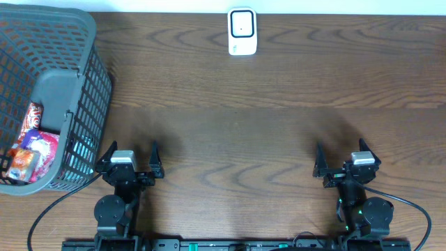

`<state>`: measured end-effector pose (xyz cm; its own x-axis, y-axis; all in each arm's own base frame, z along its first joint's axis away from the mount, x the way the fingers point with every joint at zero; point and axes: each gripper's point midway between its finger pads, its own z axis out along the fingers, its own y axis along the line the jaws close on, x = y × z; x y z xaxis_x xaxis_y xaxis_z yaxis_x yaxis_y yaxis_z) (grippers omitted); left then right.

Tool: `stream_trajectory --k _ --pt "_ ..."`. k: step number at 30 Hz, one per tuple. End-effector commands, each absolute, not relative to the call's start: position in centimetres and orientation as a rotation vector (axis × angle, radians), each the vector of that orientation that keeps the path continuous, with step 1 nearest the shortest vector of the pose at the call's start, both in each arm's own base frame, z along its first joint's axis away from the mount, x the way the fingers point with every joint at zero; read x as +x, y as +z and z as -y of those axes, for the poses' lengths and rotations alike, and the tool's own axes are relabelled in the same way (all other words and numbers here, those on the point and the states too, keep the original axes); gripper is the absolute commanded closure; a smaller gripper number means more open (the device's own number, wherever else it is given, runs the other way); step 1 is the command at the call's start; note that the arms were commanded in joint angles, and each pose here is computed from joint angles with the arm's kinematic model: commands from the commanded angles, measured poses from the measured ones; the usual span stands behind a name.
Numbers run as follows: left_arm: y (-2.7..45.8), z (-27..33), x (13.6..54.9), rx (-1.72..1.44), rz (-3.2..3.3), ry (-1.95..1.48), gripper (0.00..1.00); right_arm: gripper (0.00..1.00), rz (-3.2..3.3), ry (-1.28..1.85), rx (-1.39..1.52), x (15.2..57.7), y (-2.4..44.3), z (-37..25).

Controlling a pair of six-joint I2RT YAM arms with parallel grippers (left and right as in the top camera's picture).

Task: Scan the item barcode
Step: 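Reach the left gripper into the grey basket toward the items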

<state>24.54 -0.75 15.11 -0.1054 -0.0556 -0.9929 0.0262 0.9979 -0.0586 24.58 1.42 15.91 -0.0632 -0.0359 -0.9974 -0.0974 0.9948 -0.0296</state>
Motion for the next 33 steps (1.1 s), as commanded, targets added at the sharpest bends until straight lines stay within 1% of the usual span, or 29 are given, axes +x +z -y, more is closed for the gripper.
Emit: stream_trajectory --k 1,15,16,19,22,26,28,30,31,33 --pt "13.7 0.5 24.4 -0.018 -1.723 -0.046 0.02 0.01 -1.63 0.057 -0.128 24.5 15.9 -1.8" --pt "13.8 0.5 24.4 -0.017 -1.718 -0.047 0.02 0.01 -1.63 0.057 -0.128 24.5 15.9 -1.8" --pt "13.9 1.3 24.4 0.005 -1.715 -0.093 0.02 0.01 -1.63 0.057 -0.128 24.5 15.9 -1.8" --pt "14.9 5.3 23.8 0.099 -1.686 -0.373 0.02 0.01 -1.63 0.057 -0.128 24.5 15.9 -1.8" --pt "18.2 9.1 22.2 0.295 -1.543 -0.563 0.02 0.01 -1.63 0.057 -0.128 24.5 15.9 -1.8" --pt "24.8 9.5 20.6 0.29 -1.28 -0.654 0.02 0.01 -1.63 0.057 -0.128 24.5 15.9 -1.8" --pt "30.9 6.7 19.5 0.127 -1.065 -0.607 0.02 0.01 -1.63 0.057 -0.128 24.5 15.9 -1.8" --pt "33.5 5.1 19.1 0.049 -1.001 -0.561 0.03 0.01 -1.63 0.057 -0.128 24.5 15.9 -1.8" --pt "36.0 4.0 18.6 0.0 -0.956 -0.525 0.02 0.01 -1.63 0.057 -0.128 24.5 15.9 -1.8" --pt "38.5 3.7 18.2 0.013 -0.929 -0.467 0.02 0.01 -1.63 0.057 -0.128 24.5 15.9 -1.8"
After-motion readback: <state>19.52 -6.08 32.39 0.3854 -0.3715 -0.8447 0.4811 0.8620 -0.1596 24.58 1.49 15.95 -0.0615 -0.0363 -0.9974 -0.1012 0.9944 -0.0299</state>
